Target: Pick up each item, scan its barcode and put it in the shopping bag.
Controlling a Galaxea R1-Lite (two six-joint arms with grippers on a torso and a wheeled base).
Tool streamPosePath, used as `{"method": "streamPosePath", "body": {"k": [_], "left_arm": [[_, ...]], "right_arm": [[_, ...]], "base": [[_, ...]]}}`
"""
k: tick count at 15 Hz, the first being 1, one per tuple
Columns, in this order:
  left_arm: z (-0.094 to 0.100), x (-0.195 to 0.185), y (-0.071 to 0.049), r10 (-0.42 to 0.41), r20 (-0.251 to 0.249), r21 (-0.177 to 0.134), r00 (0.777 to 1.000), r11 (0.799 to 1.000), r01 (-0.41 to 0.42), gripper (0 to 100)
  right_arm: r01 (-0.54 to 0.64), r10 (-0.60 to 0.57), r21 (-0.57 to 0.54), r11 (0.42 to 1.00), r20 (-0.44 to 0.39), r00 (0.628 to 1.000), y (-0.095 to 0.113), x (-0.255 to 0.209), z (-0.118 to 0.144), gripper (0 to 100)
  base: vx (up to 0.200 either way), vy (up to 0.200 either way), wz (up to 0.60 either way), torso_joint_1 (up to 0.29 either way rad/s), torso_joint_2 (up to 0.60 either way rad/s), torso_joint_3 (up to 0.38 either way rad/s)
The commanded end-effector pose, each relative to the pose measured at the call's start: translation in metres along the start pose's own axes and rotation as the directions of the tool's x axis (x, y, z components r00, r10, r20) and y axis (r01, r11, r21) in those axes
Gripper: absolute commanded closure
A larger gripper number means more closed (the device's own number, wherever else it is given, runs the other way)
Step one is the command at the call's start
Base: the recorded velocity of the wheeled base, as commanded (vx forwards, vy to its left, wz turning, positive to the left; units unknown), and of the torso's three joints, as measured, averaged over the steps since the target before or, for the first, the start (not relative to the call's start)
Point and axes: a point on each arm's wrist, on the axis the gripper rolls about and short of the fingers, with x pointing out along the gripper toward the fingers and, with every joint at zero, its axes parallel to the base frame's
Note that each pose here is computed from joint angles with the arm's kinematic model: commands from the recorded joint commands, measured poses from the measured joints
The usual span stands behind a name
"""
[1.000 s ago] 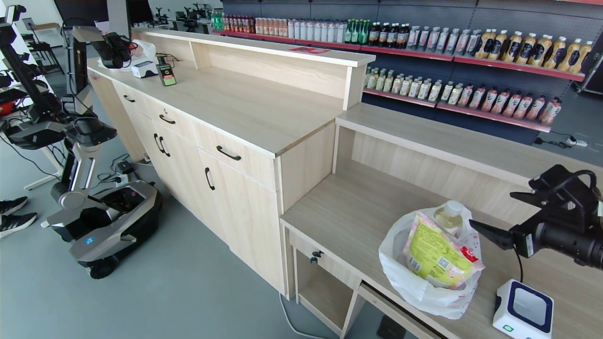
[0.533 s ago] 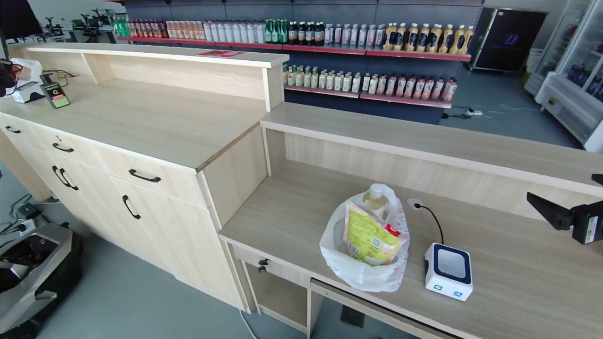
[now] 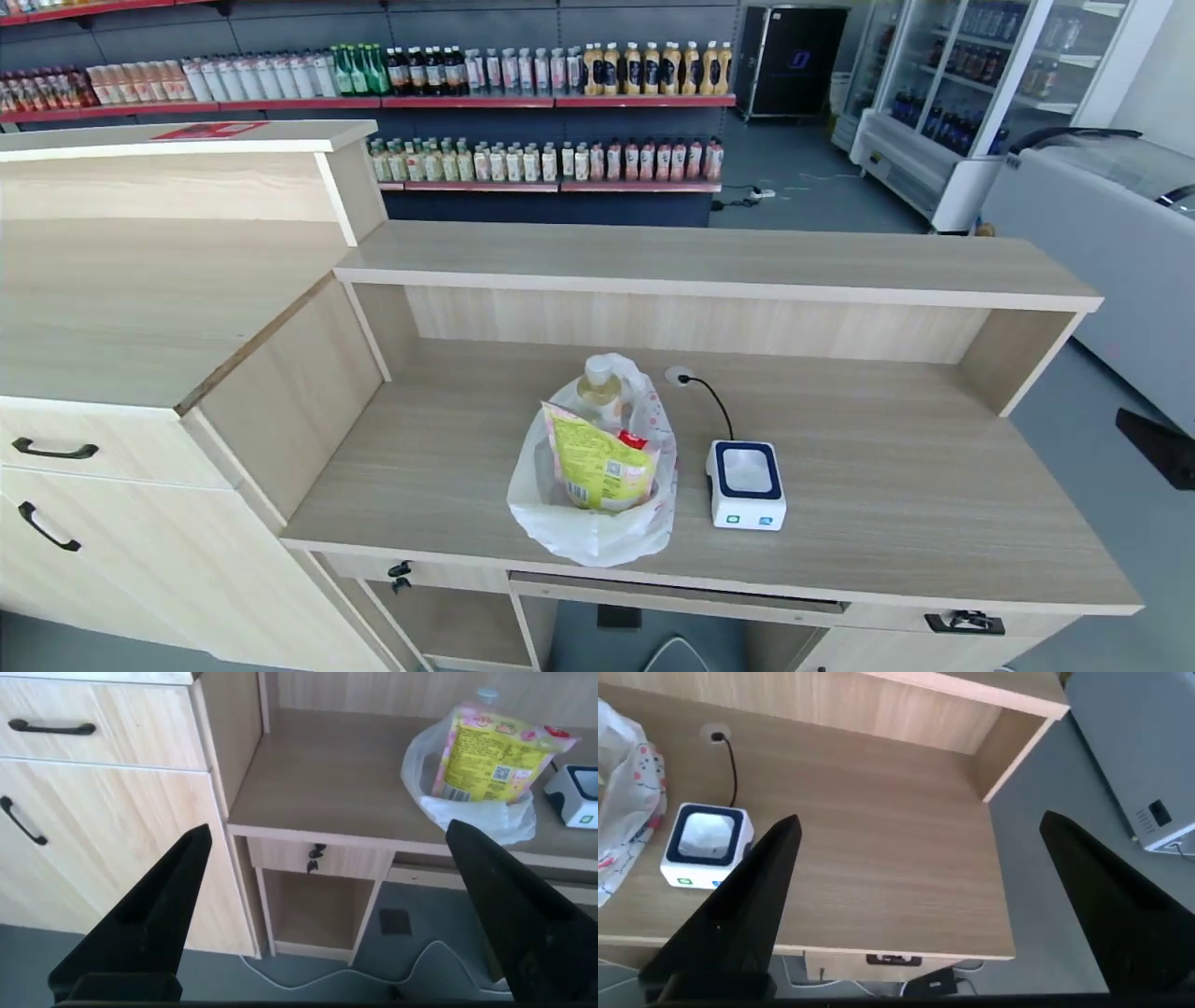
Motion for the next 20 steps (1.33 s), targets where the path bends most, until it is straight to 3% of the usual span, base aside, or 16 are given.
{"method": "streamPosePath", "body": {"k": [1, 3, 7, 12, 16, 20], "left_arm": [[0.0, 0.0, 0.0, 0.001, 0.0, 0.0, 1.0, 1.0, -0.001, 0], [0.0, 0.0, 0.0, 0.001, 0.0, 0.0, 1.0, 1.0, -0.001, 0], [0.0, 0.0, 0.0, 0.001, -0.002, 0.0, 1.0, 1.0, -0.001, 0], [0.0, 0.0, 0.0, 0.001, -0.002, 0.0, 1.0, 1.0, -0.001, 0], [0.0, 0.0, 0.0, 0.001, 0.0, 0.0, 1.0, 1.0, -0.001, 0], [0.0, 0.0, 0.0, 0.001, -0.002, 0.0, 1.0, 1.0, -0.001, 0]], "right_arm": [[0.016, -0.017, 0.038, 0.999, 0.048, 0.999, 0.001, -0.028, -0.004, 0], [0.01, -0.015, 0.109, 0.994, 0.052, 0.999, 0.007, -0.046, -0.023, 0], [0.014, -0.021, 0.154, 0.988, 0.043, 0.999, 0.028, -0.089, -0.094, 0], [-0.049, 0.034, 0.187, 0.981, 0.085, 0.996, 0.035, -0.119, -0.121, 0], [-0.185, 0.148, 0.173, 0.967, 0.208, 0.967, 0.036, -0.135, -0.136, 0], [-0.182, 0.137, 0.215, 0.959, 0.208, 0.969, 0.037, -0.137, -0.14, 0]], "base": [[0.0, 0.0, 0.0, 0.0, 0.0, 0.0], [0.0, 0.0, 0.0, 0.0, 0.0, 0.0], [0.0, 0.0, 0.0, 0.0, 0.0, 0.0], [0.0, 0.0, 0.0, 0.0, 0.0, 0.0], [0.0, 0.0, 0.0, 0.0, 0.0, 0.0], [0.0, 0.0, 0.0, 0.0, 0.0, 0.0]]}}
